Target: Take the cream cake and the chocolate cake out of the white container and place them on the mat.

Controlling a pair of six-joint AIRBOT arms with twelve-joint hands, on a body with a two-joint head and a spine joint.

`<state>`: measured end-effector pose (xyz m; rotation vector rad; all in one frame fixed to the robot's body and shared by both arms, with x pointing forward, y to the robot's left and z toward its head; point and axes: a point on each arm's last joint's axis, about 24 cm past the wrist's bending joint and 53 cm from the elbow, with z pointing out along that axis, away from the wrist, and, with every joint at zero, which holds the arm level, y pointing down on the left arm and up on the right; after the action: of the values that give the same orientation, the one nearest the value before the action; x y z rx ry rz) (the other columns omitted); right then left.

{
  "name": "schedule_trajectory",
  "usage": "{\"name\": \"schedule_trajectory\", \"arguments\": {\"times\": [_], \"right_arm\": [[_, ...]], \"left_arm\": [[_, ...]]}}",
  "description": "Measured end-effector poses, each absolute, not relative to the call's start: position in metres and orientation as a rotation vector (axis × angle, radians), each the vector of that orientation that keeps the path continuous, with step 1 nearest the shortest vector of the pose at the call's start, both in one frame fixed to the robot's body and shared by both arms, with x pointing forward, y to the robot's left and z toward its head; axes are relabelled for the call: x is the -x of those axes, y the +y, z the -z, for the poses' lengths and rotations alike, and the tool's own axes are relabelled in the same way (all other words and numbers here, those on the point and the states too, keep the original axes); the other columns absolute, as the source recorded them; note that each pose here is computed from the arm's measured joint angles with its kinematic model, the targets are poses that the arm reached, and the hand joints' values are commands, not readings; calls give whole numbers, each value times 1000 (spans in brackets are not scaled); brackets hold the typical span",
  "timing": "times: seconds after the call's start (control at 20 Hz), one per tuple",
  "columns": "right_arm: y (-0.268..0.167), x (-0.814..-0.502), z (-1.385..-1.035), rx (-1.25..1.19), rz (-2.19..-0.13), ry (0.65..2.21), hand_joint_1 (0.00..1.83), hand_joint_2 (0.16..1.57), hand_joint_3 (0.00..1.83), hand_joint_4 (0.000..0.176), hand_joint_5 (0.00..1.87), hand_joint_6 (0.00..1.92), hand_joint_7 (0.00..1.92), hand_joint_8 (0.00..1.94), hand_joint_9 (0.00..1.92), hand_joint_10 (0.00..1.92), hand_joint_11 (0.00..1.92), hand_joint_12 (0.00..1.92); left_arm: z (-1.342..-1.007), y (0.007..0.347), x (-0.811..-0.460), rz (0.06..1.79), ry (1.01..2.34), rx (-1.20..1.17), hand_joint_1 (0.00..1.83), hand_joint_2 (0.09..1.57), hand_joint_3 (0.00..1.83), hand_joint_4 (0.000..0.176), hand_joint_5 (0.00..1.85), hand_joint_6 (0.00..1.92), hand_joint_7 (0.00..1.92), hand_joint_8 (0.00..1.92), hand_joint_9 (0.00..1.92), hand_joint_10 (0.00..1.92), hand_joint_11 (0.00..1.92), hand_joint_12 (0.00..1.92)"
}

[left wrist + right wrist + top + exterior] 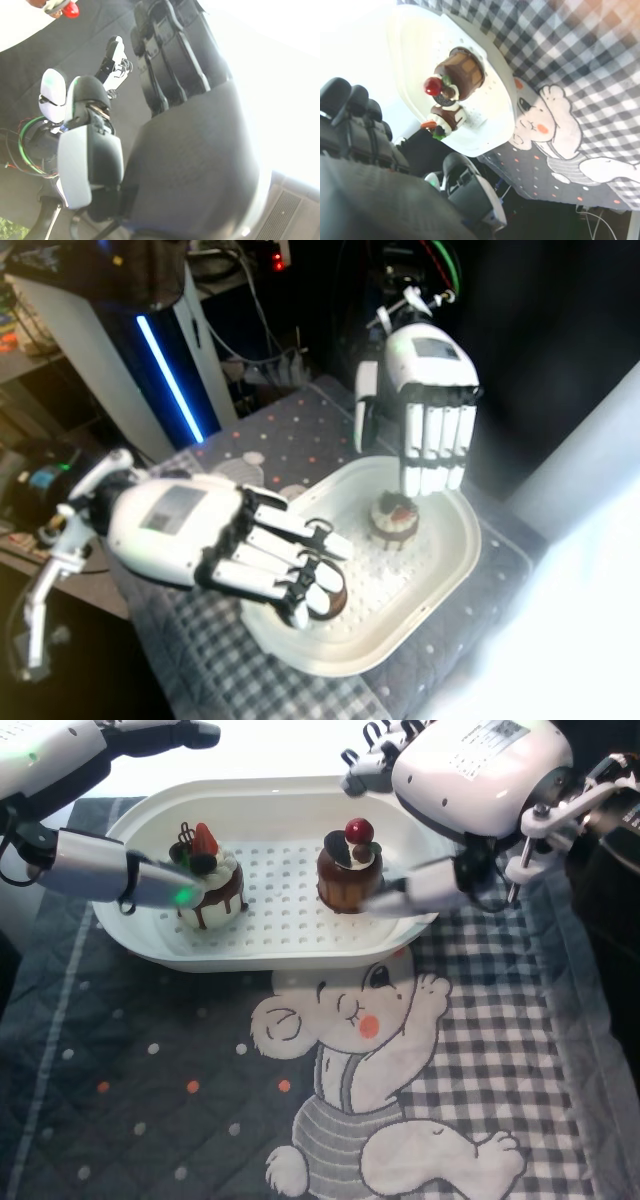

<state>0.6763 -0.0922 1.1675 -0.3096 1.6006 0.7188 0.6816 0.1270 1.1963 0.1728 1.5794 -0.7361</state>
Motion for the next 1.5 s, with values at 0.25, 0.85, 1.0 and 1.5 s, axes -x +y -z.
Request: {"name": "schedule_trajectory", "arguments": {"times": [0.25, 0.85, 1.0, 1.5], "right_arm": [[-91, -681, -1165, 292, -723, 1600, 971, 855, 3, 0, 656, 29, 634, 21, 595, 147, 74, 1392], [-69, -705, -1161, 209, -772, 1620, 836, 884, 3, 0, 569, 0, 583, 1, 591, 110, 140, 1304], [-59, -707, -1158, 207, -789, 1621, 869, 888, 3, 0, 565, 0, 605, 10, 625, 122, 176, 1322], [-57, -718, -1128, 190, -767, 1727, 887, 883, 0, 0, 588, 12, 578, 4, 587, 90, 141, 1281]], "left_arm": [[-1192, 125, -689, 735, 1593, -165, 724, 867, 9, 31, 341, 15, 206, 28, 219, 64, 0, 1127], [-1159, 130, -711, 710, 1706, -105, 752, 860, 0, 0, 362, 1, 341, 2, 363, 49, 0, 1257], [-1150, 127, -716, 705, 1726, -105, 779, 857, 0, 0, 354, 0, 336, 0, 376, 48, 0, 1275], [-1125, 118, -723, 702, 1803, -98, 885, 860, 3, 0, 401, 12, 367, 13, 391, 34, 0, 1225]]}}
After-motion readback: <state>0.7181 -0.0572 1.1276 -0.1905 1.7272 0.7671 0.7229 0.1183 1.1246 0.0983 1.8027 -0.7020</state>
